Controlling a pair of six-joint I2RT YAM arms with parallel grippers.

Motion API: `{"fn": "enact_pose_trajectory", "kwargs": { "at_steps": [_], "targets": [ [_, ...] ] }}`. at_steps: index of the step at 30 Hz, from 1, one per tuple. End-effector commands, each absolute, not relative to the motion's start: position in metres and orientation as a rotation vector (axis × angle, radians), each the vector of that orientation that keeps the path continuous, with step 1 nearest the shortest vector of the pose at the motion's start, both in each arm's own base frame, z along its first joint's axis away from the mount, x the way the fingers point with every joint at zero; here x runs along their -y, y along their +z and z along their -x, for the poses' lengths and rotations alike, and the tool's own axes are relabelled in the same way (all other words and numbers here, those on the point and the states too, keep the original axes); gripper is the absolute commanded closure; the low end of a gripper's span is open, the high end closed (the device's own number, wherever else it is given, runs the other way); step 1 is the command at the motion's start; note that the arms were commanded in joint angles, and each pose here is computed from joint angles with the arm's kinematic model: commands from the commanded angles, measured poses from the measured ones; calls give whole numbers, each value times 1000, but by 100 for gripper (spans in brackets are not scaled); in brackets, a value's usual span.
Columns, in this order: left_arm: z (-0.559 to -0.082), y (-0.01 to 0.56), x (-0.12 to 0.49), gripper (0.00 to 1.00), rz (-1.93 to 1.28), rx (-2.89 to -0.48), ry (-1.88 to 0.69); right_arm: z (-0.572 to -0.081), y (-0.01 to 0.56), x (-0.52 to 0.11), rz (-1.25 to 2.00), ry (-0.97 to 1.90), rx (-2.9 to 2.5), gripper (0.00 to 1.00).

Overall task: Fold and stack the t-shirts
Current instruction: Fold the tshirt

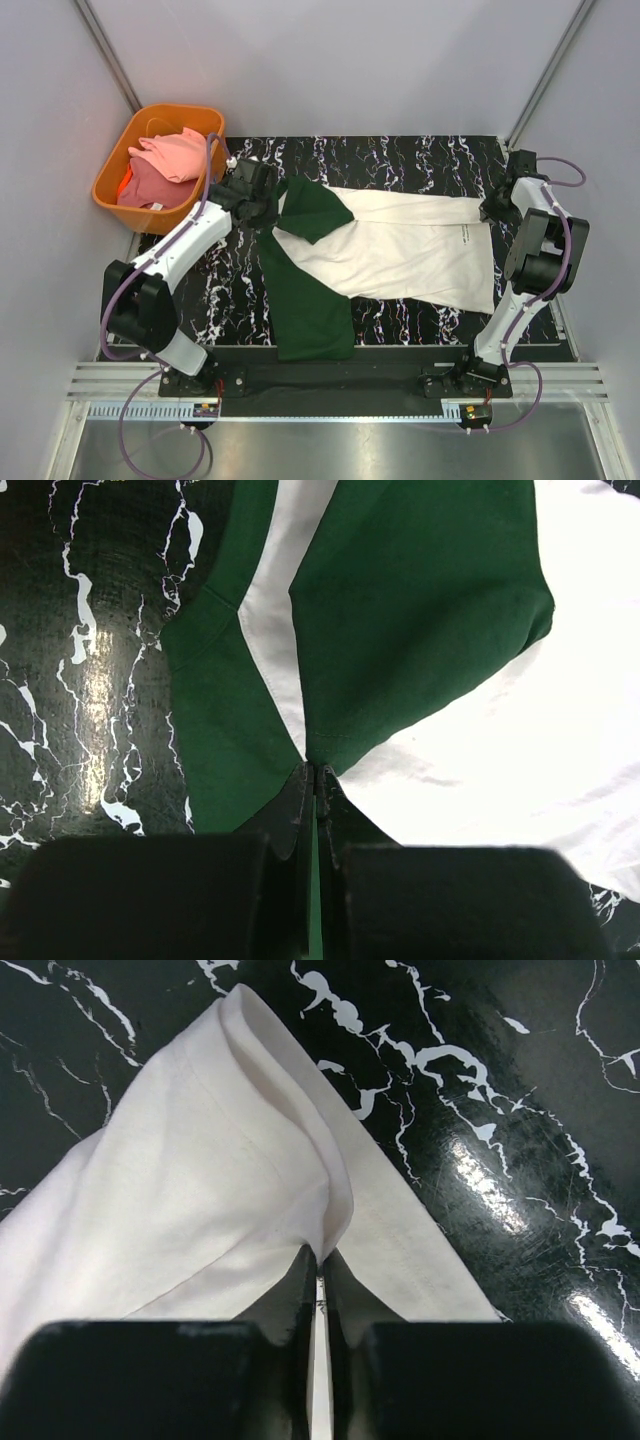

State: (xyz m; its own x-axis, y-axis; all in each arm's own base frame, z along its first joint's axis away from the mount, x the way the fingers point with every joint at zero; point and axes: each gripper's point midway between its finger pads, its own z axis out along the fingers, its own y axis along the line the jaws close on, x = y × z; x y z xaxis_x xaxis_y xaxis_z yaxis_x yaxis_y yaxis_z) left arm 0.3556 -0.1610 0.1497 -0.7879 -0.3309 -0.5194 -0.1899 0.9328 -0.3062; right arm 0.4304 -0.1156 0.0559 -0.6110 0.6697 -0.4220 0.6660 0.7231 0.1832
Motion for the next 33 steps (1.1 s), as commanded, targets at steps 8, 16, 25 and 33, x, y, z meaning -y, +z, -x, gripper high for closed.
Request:
{"fn": "enact_pose_trajectory", "kwargs": {
  "at_steps": [8,16,25,33],
  "targets": [
    [-340,172,145,58,227,-2454,-346,-414,73,128,-1070,-99,-2493,59],
    [-358,183,139,46,72,-2421,-331,-446,127,27,-971,476,-2372,27],
    [-381,138,165,52,1,-2593,-525,-450,130,-157,-689,1015,-2366,41],
    [-321,111,156,46,70,-2700,-565,-414,102,-261,-468,1175,-2499,82]
  ]
}}
